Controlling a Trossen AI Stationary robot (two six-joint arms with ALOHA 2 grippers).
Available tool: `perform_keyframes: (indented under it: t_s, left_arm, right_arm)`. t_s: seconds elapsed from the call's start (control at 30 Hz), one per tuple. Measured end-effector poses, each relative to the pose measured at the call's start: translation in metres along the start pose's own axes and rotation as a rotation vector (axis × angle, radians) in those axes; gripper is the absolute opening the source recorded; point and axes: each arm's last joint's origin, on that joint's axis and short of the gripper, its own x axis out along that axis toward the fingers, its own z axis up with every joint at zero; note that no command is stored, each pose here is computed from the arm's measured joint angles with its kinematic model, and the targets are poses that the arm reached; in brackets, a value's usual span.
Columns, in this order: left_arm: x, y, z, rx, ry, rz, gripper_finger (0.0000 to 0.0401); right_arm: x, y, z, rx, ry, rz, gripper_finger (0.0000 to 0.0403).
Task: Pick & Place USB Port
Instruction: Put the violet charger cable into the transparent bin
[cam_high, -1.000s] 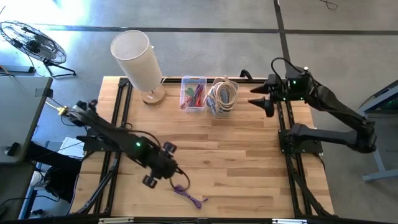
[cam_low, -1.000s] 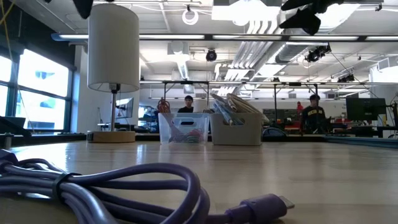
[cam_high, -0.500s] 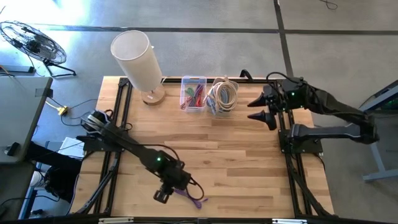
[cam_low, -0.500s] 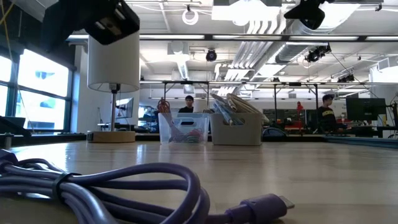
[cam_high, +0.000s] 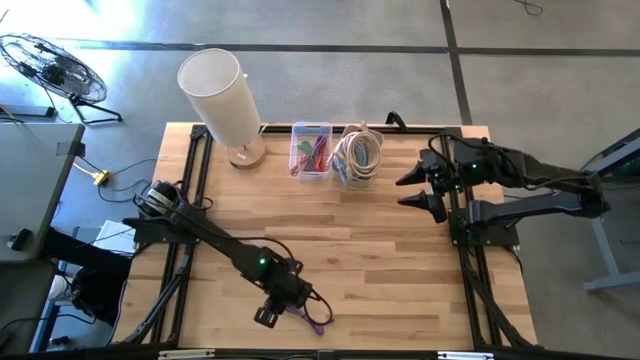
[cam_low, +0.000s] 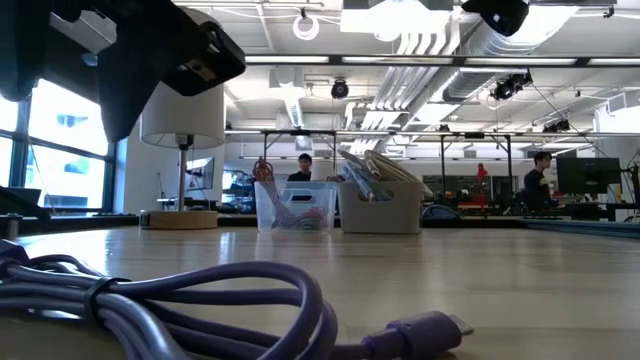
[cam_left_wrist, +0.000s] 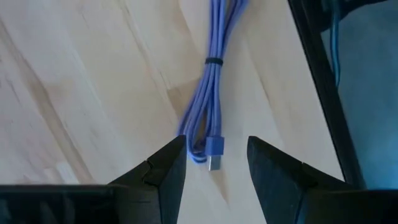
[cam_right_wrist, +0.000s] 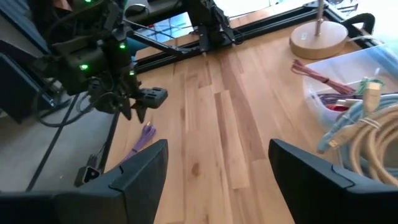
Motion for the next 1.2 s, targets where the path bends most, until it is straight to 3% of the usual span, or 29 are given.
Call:
perform_keyframes:
  t_s: [0.83, 1.2]
  left_arm:
    - [0.041, 0.003, 0.010, -0.016, -0.038, -0.044, 0.0165]
    - [0.045, 0.004, 0.012, -0.010, -0.056, -0.057, 0.0165]
  right_arm:
    - [0.003, 0.018, -0.003, 0.024, 0.005, 0.060, 0.0271]
    - [0.003, 0.028, -0.004, -0.002, 0.004, 0.125, 0.0271]
